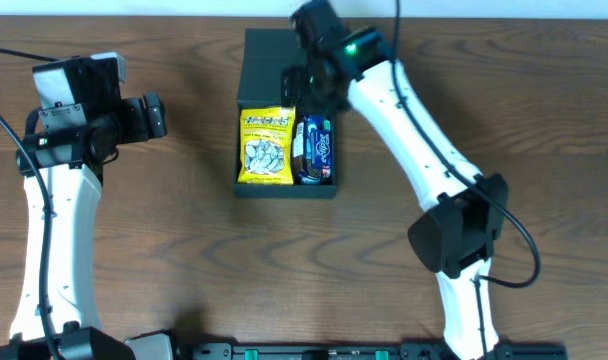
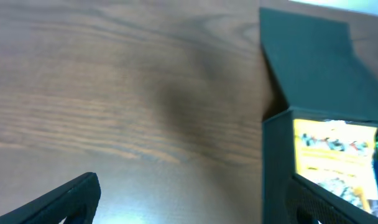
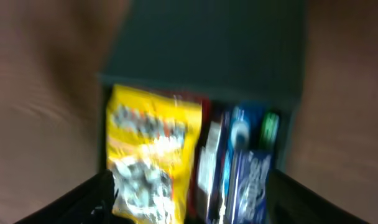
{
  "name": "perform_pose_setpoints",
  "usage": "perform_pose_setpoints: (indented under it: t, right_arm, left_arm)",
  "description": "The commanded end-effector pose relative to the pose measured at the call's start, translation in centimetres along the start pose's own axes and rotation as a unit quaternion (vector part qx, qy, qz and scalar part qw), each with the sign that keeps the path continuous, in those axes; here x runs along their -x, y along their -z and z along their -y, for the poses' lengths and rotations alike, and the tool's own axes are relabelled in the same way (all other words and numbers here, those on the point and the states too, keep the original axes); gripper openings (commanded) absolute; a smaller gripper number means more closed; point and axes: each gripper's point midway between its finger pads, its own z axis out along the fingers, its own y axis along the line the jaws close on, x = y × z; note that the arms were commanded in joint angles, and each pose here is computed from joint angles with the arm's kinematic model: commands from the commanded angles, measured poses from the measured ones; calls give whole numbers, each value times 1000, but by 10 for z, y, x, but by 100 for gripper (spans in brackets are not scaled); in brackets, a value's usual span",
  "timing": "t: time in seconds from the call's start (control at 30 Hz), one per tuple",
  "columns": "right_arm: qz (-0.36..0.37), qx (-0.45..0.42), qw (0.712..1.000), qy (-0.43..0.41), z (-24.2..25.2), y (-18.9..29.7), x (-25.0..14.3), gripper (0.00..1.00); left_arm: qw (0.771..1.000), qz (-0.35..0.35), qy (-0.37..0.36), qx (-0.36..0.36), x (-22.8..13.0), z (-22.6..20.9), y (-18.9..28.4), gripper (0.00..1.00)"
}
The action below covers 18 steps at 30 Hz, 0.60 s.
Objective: Pack container
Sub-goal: 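Lower the mints tin into the box and open the right gripper, then bring both grippers to the box lid's back edge and grip it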
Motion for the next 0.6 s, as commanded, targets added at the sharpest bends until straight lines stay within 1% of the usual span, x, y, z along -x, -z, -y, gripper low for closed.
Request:
perform_pose_setpoints:
  t: [0.0,0.07,0.13,0.17,0.2,0.23,0.27,0.37,0.4,0.43,0.47,0.5,0.57]
  right_arm:
    - [53,-5,999,5,27,21,39,78]
    - [67,-6,998,-13,47,22,53,76]
    - [72,1,997,-34,68,19,63,65]
    - [74,8,996,-41,76,16,67,45]
    - [75,14,996,-48,82,13,70,25]
    - [74,21,996,-55,89,10,73,13]
    - [72,23,995,-60,95,4,74,1]
    - [38,41,996,-75,107,-20,67,1]
    - [27,44,996,-76,110,-27,63,1]
    - [10,46,996,-78,113,-37,56,1]
    - [-7,46,995,-83,117,-46,49,1]
    - [-21,42,995,-87,120,-53,43,1]
    - [-38,37,995,-86,125,-66,35,1]
  left_arm:
    - [999,19,-5,-43,11,17,-2,95]
    - [997,31,-10,-71,18,28,-10,95]
    - [994,31,-3,-105,20,41,-26,95]
    - [993,26,6,-118,20,45,-39,96]
    - [991,22,14,-128,19,48,-49,99]
    - [990,14,26,-141,19,51,-61,93]
    - [987,7,38,-153,19,54,-71,90]
    - [976,-25,75,-202,23,68,-101,79]
    - [973,-31,82,-214,24,71,-106,73]
    - [968,-40,91,-232,24,75,-113,56]
    - [963,-48,99,-245,23,78,-119,24]
    - [963,-53,103,-245,21,77,-124,6]
    - [963,-61,108,-238,15,73,-136,6]
